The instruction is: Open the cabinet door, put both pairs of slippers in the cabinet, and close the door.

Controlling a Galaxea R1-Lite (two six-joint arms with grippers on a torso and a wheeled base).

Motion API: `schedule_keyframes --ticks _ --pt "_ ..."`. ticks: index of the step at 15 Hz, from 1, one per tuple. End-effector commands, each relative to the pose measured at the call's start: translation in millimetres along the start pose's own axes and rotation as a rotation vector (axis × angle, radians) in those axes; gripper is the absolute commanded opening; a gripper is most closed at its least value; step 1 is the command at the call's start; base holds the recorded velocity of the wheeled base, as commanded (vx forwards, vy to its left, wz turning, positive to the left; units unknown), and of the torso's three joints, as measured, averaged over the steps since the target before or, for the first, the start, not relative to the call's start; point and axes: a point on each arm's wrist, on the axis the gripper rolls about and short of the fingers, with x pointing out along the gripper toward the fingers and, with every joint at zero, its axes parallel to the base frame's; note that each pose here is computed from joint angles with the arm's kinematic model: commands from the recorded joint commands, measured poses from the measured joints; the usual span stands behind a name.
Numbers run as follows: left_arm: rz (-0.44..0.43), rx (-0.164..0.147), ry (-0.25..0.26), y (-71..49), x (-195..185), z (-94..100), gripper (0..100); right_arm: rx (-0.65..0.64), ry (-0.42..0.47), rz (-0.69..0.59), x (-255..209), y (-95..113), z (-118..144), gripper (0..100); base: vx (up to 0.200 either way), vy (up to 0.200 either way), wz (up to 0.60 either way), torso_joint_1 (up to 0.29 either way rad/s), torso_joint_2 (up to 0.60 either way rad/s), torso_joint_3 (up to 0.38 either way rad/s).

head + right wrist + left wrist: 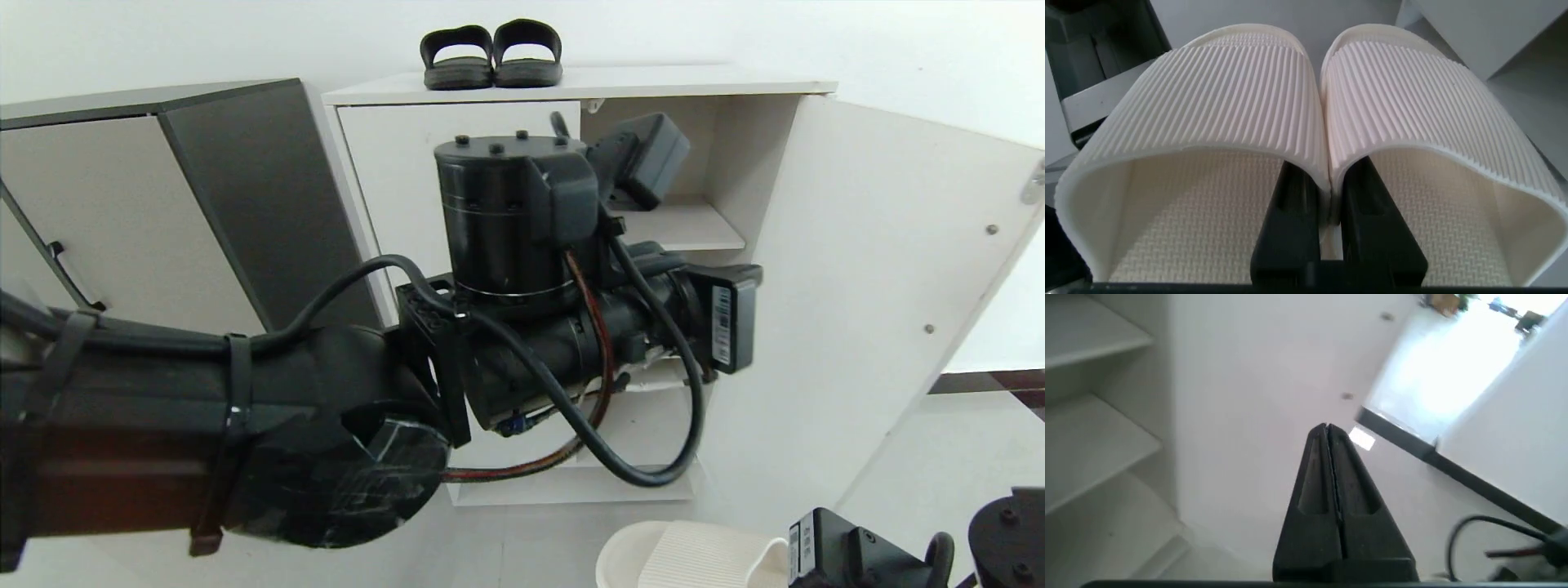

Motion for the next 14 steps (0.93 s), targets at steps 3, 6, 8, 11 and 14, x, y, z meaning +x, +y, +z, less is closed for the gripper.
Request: schedule_keyframes --ticks 3,6,8,11,14 --pt "0.31 0.022 -0.147 47.2 -89 34.5 0 0.011 -0.004 -0.018 0 -4 1 0 0.0 0.0 0.0 0.0 0.0 0.0" --pt "0.384 0.06 -0.131 31.7 -187 15.0 0 0.009 -0.023 -0.02 0 -4 2 0 0.0 0.0 0.0 0.0 0.0 0.0" --pt "0.522 0.114 -0.107 21.0 -264 -31.4 0 0.007 -0.033 -0.021 -2 -4 3 0 0.0 0.0 0.0 0.0 0.0 0.0" --pt "0.832 0.11 -0.102 14.5 -327 -86.5 0 0.006 -0.038 -0.021 -3 -4 3 0 0.0 0.0 0.0 0.0 0.0 0.0" --pt "1.063 0.118 0.01 4.2 -363 -123.0 0 0.006 -0.039 -0.021 -3 -4 4 0 0.0 0.0 0.0 0.0 0.0 0.0"
